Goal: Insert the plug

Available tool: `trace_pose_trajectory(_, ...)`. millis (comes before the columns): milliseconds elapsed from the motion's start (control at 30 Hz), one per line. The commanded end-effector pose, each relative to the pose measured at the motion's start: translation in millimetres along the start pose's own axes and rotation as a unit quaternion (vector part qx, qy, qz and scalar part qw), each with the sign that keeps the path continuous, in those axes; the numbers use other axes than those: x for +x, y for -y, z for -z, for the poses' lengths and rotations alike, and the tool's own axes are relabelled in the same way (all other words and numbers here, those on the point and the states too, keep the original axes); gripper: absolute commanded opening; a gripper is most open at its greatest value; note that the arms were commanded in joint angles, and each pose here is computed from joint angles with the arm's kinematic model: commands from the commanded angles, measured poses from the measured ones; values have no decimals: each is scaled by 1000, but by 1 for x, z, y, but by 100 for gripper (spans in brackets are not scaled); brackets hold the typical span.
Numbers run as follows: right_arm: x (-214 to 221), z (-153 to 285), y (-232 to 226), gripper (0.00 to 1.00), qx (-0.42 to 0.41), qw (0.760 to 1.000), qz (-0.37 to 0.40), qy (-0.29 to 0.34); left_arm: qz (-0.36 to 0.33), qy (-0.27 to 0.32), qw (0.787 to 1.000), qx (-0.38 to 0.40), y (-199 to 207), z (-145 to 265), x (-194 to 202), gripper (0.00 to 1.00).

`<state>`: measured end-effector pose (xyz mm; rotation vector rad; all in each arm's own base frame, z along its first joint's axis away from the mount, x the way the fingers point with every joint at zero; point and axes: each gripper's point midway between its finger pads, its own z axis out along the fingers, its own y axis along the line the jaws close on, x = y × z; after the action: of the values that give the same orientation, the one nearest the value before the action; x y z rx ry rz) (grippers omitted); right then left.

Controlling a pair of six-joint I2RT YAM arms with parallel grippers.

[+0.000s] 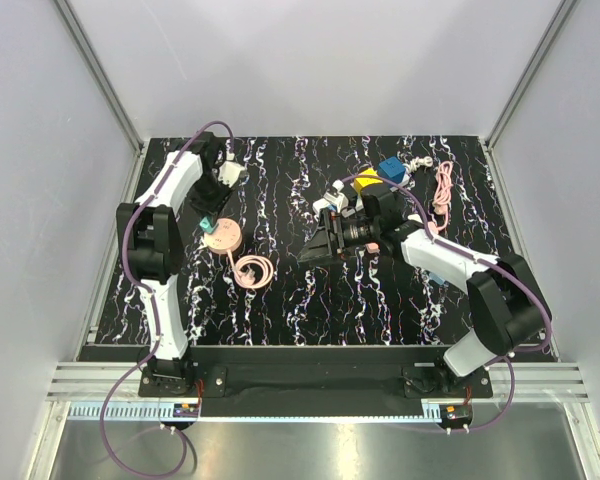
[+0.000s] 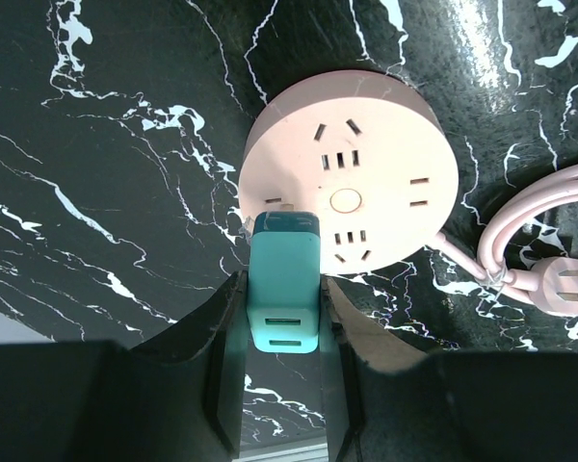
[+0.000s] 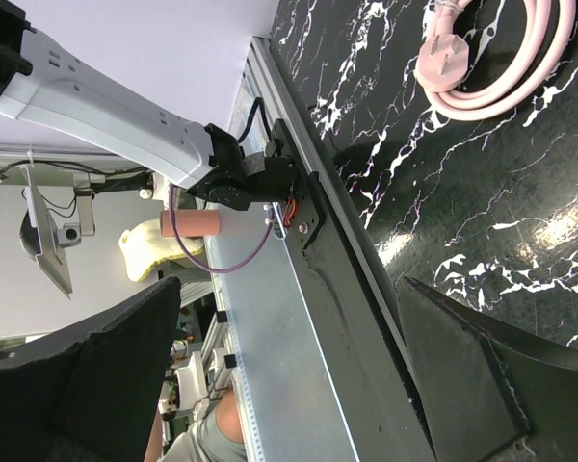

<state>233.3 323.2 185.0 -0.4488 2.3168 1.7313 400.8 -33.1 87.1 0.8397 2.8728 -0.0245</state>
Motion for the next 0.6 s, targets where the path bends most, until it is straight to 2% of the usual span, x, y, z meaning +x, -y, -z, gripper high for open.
trace_pose_trajectory(0, -13, 0, -8, 100, -4, 1000, 25, 10, -6, -3, 1000, -19, -10, -1, -2, 0)
trace_pose_trajectory(567, -13, -1, -3, 100, 1, 1000, 27, 10, -1, -28, 1000, -12, -7, -20, 3, 0)
